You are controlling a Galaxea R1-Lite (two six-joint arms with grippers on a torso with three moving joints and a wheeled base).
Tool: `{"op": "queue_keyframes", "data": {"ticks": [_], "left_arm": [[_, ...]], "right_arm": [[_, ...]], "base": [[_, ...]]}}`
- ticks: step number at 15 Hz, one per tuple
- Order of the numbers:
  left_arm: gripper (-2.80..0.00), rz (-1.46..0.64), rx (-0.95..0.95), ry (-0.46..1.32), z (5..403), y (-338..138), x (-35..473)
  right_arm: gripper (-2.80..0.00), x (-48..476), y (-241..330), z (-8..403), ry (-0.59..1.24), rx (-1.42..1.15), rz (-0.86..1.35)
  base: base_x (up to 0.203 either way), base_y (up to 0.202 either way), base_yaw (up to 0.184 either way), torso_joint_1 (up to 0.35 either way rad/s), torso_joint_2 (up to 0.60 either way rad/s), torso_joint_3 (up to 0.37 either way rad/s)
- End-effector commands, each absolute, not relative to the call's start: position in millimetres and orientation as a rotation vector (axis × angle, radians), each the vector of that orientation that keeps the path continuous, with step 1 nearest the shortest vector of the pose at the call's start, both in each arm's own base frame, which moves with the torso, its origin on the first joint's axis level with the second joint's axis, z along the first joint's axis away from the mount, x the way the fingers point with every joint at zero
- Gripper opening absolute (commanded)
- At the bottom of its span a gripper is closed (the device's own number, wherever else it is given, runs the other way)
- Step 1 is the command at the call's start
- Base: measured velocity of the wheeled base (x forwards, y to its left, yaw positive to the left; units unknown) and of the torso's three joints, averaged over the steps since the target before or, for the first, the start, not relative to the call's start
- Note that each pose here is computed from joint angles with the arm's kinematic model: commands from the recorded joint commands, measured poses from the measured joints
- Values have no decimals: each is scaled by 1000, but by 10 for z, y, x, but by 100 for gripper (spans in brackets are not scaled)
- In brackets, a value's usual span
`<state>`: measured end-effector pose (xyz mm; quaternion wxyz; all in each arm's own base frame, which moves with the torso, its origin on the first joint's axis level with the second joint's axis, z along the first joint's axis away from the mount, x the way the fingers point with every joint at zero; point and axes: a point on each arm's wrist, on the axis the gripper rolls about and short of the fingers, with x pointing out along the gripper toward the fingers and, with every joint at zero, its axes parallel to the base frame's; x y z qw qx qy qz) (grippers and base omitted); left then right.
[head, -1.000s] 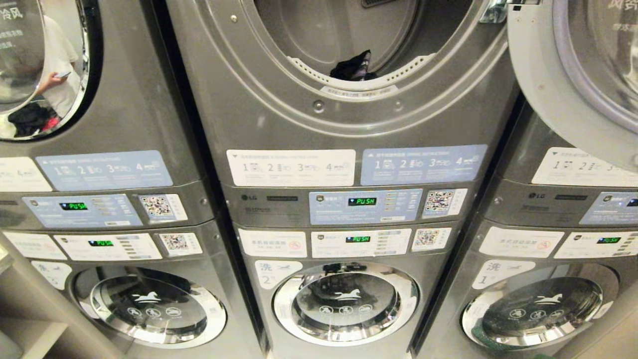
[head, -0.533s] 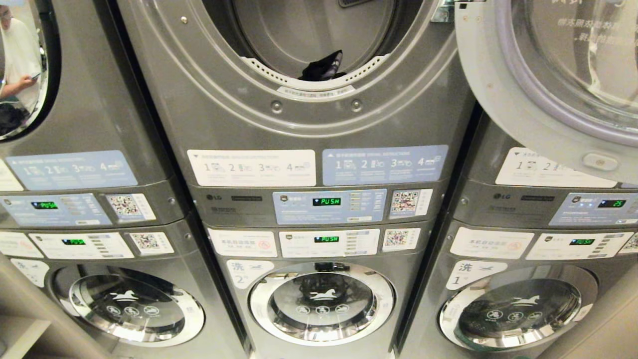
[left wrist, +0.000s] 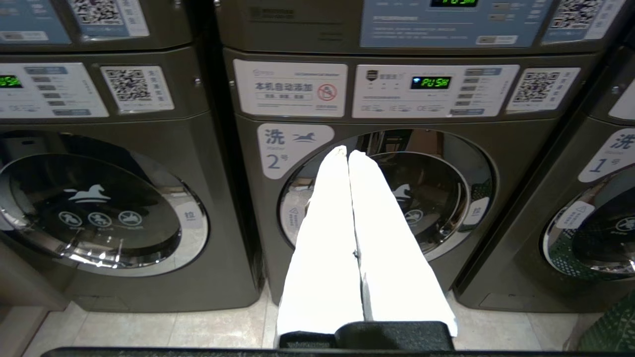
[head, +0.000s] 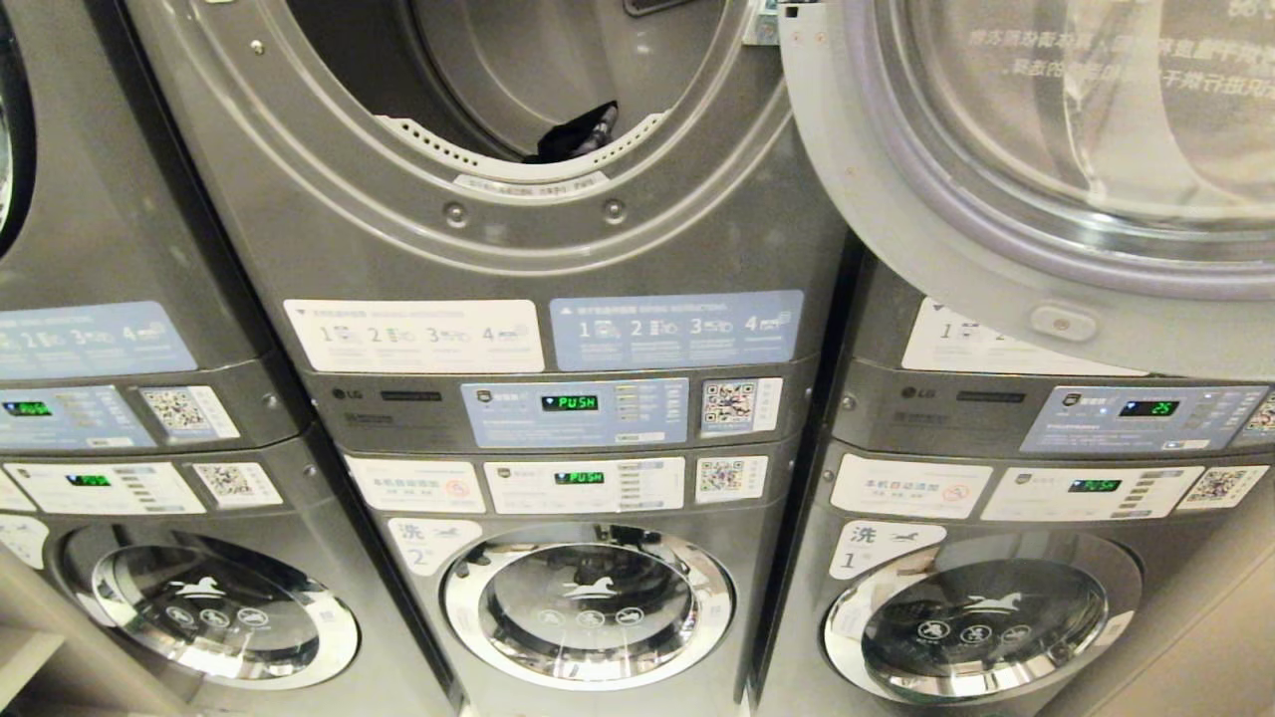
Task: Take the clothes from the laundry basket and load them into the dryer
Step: Close the dryer
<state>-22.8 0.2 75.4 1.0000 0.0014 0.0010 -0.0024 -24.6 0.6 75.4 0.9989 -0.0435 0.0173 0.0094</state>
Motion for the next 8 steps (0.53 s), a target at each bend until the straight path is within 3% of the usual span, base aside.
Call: {"op": "queue_keyframes", "data": {"ticks": [1, 8], "left_arm": [[-280, -5, 2, 2, 753, 2, -228], [-280, -5, 0, 1, 753, 2, -228]], "right_arm": [[-280, -246, 6, 754, 35, -87, 18], [-280, -243, 7, 747, 33, -90, 21]], "base": [[0, -196, 1, 2, -2, 6], [0, -195, 2, 1, 1, 1]]}}
